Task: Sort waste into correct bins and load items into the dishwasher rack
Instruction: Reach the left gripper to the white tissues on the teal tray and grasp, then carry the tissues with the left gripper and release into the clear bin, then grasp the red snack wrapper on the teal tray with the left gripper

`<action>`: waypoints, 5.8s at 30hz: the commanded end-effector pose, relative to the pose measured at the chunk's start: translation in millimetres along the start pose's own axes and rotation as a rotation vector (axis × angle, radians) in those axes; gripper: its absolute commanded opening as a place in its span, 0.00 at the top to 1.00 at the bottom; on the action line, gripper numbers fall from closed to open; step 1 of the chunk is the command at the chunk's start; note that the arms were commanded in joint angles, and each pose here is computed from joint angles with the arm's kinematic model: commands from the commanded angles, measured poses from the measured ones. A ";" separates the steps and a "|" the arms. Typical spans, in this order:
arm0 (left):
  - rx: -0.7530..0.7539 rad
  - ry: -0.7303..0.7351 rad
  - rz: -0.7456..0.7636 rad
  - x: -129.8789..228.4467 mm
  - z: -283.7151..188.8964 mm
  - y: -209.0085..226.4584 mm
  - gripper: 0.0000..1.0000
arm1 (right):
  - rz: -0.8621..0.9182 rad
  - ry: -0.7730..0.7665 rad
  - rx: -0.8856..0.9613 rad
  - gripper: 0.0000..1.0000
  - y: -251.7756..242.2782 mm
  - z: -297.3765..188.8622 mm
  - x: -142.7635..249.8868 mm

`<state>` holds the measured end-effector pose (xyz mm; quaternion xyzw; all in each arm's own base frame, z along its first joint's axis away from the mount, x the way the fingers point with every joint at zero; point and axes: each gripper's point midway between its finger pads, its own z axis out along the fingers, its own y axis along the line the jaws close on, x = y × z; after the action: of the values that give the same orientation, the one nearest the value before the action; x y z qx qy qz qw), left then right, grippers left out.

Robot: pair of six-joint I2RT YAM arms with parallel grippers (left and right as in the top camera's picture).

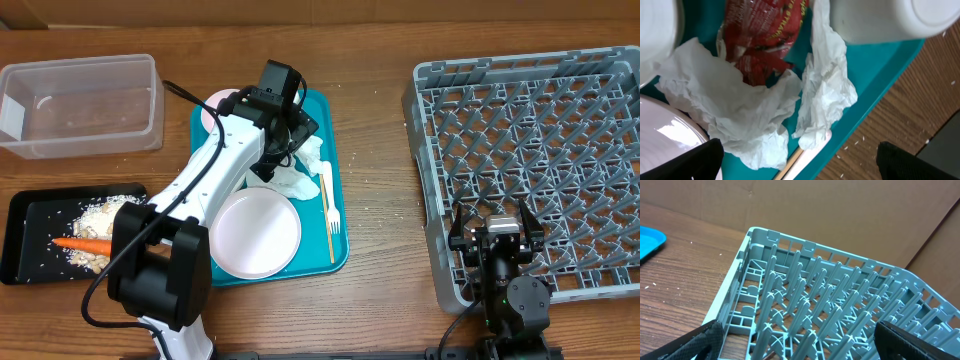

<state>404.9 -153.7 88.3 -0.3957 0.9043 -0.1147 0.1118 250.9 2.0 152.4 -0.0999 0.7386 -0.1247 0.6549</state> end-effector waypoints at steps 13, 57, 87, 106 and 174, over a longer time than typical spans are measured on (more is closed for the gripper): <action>-0.121 -0.030 -0.068 -4.2 38.9 18.3 0.00 | 0.000 0.006 0.007 0.00 -0.6 0.6 3.5; -0.006 -0.016 0.148 -27.7 -65.4 -46.2 0.96 | 0.000 0.006 0.007 0.00 -0.6 0.6 3.5; -0.006 -0.541 -0.447 -350.4 -126.5 143.5 0.80 | 0.000 0.006 0.007 0.00 -0.6 0.6 3.5; 0.501 -0.181 -0.060 -290.3 -159.8 36.3 0.00 | 0.000 0.006 0.007 0.00 -0.6 0.6 3.5; -0.223 0.021 0.086 -30.6 44.1 21.6 0.49 | 0.000 0.006 0.007 0.00 -0.6 0.6 3.5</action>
<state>425.4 -120.4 50.7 -0.3694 0.9266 -0.0163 0.0681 250.9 2.0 152.4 -0.0998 0.7387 -0.1245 0.6549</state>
